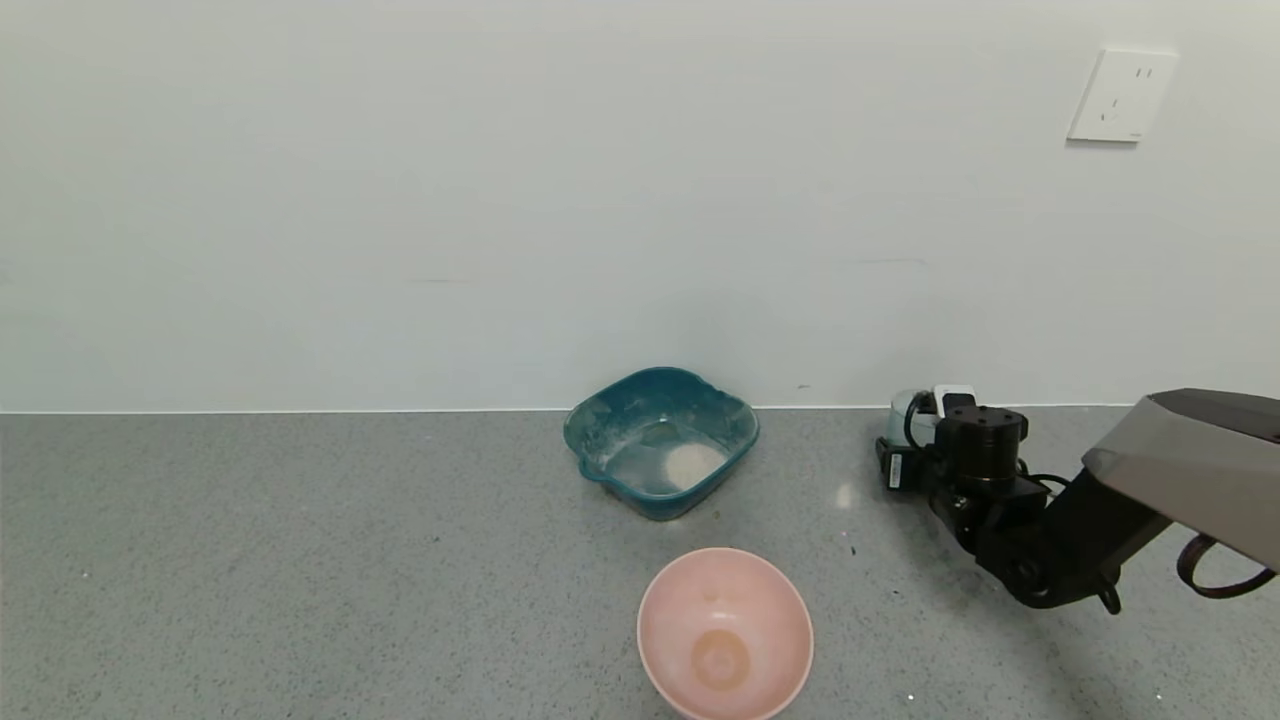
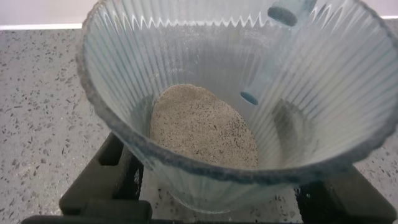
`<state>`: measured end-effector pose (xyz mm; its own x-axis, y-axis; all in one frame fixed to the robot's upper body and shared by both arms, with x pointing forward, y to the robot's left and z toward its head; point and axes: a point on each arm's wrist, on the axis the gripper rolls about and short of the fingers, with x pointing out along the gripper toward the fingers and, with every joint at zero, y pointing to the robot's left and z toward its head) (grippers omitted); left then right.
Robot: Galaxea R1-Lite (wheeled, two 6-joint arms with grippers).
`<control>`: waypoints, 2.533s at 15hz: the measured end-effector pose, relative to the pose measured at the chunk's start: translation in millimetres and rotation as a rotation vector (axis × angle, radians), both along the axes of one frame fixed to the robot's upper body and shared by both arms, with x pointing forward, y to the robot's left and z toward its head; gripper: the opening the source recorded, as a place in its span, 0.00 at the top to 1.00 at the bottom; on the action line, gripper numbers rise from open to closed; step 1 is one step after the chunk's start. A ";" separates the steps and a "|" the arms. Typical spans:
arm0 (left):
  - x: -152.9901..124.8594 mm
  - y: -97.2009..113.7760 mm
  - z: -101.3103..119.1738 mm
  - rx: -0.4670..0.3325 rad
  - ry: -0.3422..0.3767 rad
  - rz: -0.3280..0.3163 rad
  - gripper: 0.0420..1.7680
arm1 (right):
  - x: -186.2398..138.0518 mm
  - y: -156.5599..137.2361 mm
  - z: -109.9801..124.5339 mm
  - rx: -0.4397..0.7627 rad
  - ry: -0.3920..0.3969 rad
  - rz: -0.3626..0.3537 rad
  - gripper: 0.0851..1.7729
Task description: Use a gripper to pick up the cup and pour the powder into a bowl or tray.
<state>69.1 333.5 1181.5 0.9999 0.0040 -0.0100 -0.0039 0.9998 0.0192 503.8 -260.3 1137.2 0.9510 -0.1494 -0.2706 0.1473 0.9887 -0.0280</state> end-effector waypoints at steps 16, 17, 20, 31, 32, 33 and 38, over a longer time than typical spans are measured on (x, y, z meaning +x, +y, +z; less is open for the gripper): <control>0.0 0.0 0.0 0.000 0.000 0.000 0.00 | 1.2 -0.8 -3.9 -0.007 0.042 -0.001 0.10; 0.0 0.0 -0.1 0.000 0.001 0.000 0.00 | -2.0 -1.2 -3.2 -0.007 0.069 0.010 0.09; 0.0 0.0 0.0 0.001 0.000 0.000 0.00 | -18.0 -1.3 11.1 0.002 0.120 0.054 0.08; 0.0 0.0 0.0 0.000 0.000 0.000 0.00 | -164.6 -10.9 119.4 0.033 0.141 0.182 0.05; 0.0 0.0 0.0 0.000 0.000 0.000 0.00 | -183.4 -14.5 128.9 0.038 0.131 0.190 0.05; 0.0 0.0 0.0 0.000 0.000 0.000 0.00 | -201.6 -18.6 136.7 0.041 0.126 0.194 0.05; 0.0 0.0 0.0 0.000 0.000 0.000 0.00 | -295.0 -43.3 165.0 0.052 0.088 0.216 0.04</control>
<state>69.1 333.5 1181.4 0.9999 0.0040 -0.0104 -0.0038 0.9998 0.0196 208.8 -303.6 1302.3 0.9319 0.0709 -0.3557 -0.0681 0.9975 0.0206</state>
